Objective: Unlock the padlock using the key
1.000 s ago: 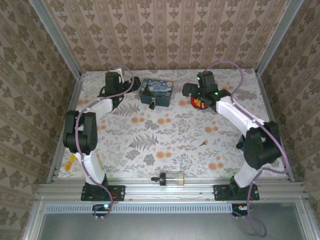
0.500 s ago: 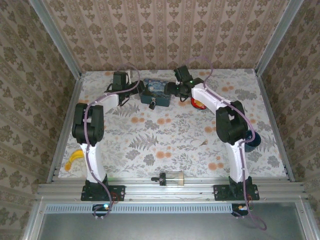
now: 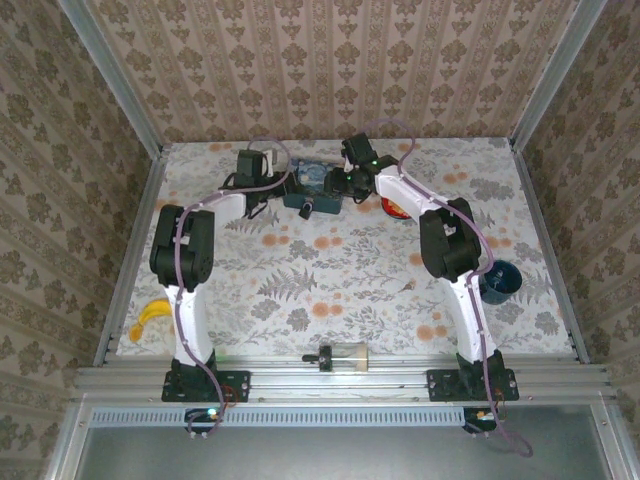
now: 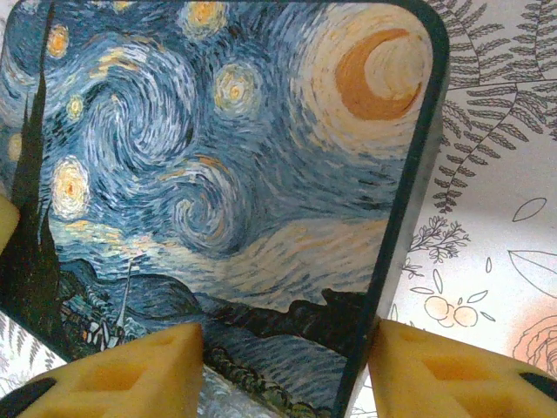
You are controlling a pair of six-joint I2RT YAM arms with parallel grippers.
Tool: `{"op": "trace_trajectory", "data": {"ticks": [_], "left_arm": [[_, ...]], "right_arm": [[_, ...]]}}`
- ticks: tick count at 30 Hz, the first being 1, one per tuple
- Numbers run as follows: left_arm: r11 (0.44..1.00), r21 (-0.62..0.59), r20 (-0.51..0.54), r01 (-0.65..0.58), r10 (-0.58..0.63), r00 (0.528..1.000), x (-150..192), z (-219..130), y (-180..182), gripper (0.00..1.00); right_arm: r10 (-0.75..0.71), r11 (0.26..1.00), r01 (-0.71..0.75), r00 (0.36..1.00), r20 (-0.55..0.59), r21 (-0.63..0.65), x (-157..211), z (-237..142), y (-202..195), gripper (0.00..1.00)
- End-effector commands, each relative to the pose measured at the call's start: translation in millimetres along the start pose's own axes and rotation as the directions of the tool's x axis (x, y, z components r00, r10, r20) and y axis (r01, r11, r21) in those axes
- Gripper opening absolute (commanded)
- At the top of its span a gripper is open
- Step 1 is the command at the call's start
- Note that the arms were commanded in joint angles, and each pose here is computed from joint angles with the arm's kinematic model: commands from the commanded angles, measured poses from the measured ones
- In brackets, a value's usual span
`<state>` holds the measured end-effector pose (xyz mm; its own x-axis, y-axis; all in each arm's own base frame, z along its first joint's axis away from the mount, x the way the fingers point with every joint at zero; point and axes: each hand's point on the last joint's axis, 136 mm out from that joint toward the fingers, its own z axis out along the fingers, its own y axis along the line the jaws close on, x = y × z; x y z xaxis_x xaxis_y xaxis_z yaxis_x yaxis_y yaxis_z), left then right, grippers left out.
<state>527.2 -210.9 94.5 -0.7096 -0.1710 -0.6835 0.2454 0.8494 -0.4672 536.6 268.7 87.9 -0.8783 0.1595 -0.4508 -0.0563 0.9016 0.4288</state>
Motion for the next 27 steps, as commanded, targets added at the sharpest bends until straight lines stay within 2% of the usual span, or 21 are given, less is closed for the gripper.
{"op": "trace_trajectory", "data": {"ticks": [1,9,20,22,27], "left_arm": [[0.999,0.046,-0.037,0.019,-0.018,0.999,22,-12,-18,0.33],[0.999,0.026,0.011,0.04,-0.04,0.999,52,-54,-38,0.25],[0.99,-0.088,0.078,0.106,-0.099,0.992,117,-124,-60,0.26],[0.988,-0.103,0.09,0.112,-0.103,0.991,127,-135,-64,0.26],[0.984,-0.105,0.096,0.146,-0.136,0.986,140,-145,-62,0.26]], "right_arm": [[-0.04,0.998,0.036,0.996,-0.08,-0.051,24,6,21,0.47],[-0.106,0.991,0.09,0.981,-0.165,-0.097,63,-5,47,0.42],[-0.125,0.987,0.092,0.957,-0.261,-0.135,141,-33,70,0.42],[-0.119,0.99,0.093,0.953,-0.277,-0.106,154,-35,67,0.42],[-0.109,0.992,0.083,0.948,-0.3,-0.1,168,-35,70,0.42]]}}
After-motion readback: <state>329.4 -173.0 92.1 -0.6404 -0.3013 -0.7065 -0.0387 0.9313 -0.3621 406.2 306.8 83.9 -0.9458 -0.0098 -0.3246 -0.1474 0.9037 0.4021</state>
